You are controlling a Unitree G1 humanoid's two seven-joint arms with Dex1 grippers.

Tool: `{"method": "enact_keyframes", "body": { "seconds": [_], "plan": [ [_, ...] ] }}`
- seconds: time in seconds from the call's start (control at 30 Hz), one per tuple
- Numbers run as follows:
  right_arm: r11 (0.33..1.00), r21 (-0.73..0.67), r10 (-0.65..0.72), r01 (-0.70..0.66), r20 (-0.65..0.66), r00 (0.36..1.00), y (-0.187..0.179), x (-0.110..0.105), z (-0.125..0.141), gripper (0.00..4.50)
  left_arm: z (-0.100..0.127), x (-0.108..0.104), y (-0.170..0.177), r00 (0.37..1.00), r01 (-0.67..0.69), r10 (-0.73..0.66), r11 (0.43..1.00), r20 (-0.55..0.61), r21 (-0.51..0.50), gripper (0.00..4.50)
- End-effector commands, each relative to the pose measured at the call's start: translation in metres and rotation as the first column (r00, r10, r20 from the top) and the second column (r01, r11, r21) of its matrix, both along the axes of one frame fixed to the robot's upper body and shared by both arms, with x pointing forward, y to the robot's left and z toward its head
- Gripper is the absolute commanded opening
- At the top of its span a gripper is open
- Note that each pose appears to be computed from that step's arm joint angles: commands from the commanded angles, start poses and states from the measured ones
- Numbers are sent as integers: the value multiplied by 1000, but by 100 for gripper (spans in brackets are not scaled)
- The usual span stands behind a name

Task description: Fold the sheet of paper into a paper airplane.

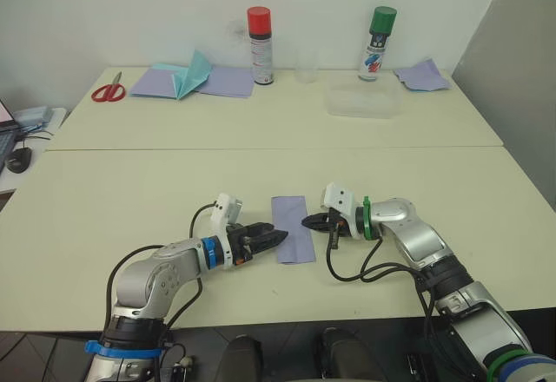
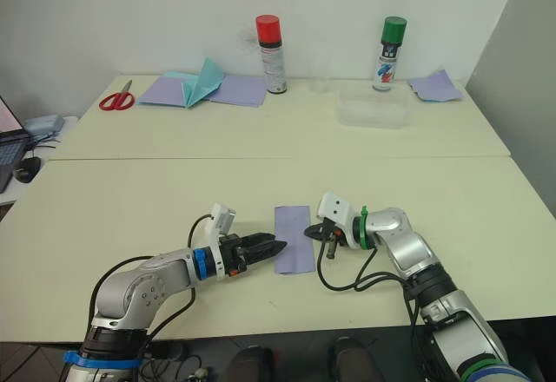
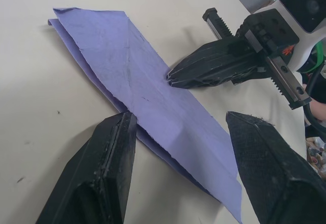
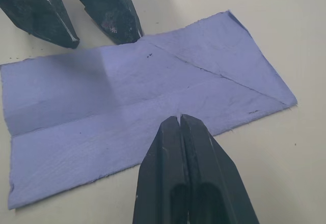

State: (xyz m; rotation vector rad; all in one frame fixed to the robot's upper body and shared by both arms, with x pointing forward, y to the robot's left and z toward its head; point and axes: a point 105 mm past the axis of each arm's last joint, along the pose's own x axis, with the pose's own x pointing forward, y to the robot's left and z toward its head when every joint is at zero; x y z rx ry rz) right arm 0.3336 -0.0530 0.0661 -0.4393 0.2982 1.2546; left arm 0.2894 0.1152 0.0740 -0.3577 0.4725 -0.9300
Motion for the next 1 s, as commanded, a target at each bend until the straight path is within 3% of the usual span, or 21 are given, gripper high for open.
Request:
{"method": "enact_keyframes", "body": {
  "seconds": [0.03, 0.43, 0.93, 1.0],
  "plan": [
    [995, -79, -66, 62, -48, 997, -12, 1, -22, 0, 20, 3, -3, 996, 34, -33, 999, 85, -12, 314],
    [995, -82, -69, 64, -51, 996, -14, 1, -22, 0, 23, 5, -8, 991, 66, -65, 998, 117, -6, 314],
    [995, -83, -62, 57, -57, 996, -13, -2, -23, 0, 1, 1, 21, 998, -12, 6, 996, 66, 87, 314],
    [995, -83, -61, 56, -58, 997, -13, -2, -23, 0, 6, 1, 21, 996, -10, 4, 998, 84, 69, 275]
  ]
}}
